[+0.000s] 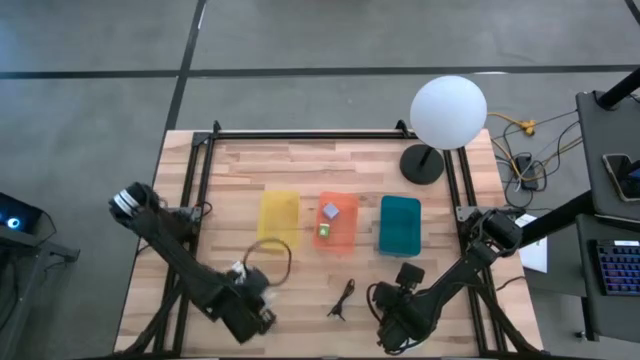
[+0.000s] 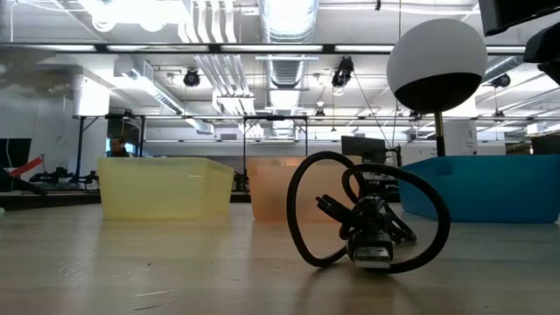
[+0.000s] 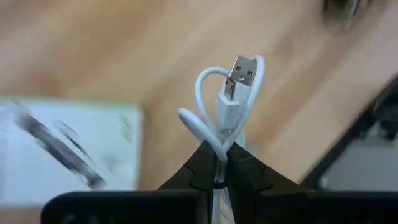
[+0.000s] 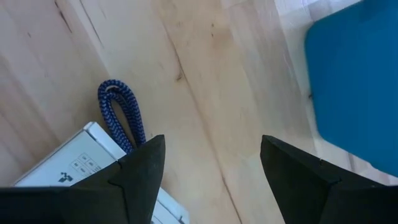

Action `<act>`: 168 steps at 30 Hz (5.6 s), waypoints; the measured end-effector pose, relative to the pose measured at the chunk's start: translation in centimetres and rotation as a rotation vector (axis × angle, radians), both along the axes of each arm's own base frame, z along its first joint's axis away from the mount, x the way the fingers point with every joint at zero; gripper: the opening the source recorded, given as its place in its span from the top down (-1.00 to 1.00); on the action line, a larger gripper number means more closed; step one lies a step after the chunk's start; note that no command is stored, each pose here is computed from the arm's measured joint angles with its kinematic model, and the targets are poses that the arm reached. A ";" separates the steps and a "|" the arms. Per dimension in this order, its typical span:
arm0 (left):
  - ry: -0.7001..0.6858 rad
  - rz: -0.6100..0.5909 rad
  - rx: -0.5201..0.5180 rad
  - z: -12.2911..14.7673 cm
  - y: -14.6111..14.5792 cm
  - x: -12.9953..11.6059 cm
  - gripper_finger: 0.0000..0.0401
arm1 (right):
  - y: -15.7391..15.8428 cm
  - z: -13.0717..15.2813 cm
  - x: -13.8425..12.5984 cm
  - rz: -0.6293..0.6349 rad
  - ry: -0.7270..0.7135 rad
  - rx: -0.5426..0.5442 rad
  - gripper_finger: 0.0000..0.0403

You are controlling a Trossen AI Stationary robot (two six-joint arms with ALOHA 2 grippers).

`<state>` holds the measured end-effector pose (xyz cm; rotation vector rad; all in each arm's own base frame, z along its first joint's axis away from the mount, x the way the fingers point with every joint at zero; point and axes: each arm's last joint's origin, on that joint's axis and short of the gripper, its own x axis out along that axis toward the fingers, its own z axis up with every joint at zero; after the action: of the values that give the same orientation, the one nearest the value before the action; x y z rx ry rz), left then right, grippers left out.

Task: Pick and place items into bin
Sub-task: Put the white charger cable into the yellow bin, then put the light blue charger cable into the yellow bin, then put the black charger cable into the yellow bin

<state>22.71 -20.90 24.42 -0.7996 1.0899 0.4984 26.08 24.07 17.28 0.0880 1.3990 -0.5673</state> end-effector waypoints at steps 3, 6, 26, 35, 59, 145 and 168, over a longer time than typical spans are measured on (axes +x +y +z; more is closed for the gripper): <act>-0.072 0.060 0.072 2.2 3.0 -0.3 0.95 | 0.0 0.0 0.0 -0.030 -0.012 0.003 -0.24; -0.171 0.140 0.129 4.0 6.5 -0.5 0.95 | 0.0 0.1 0.0 -0.080 -0.030 0.007 -0.24; -0.375 0.501 0.043 -3.1 21.3 -2.6 0.76 | 0.4 -0.1 -0.8 -0.346 -0.118 0.013 -0.24; -0.379 0.448 0.097 -2.7 21.4 -1.1 0.14 | 0.4 -0.1 -0.9 -0.340 -0.115 0.011 -0.24; -0.266 -0.698 0.088 -1.8 0.6 -4.1 0.23 | 0.6 -0.2 -1.0 -0.173 -0.045 0.013 -0.24; -0.183 -0.222 -0.012 -0.1 1.3 -0.6 0.89 | 0.5 -0.9 -1.8 -0.078 0.001 -0.030 -0.18; -0.338 0.669 0.013 -2.6 19.0 -0.9 0.25 | 0.2 -1.9 -2.7 -0.262 -0.041 -0.047 -0.17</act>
<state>21.80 -1.88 21.79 -1.1908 0.4865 0.8892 23.37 24.30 15.34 0.2463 1.3425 -0.8103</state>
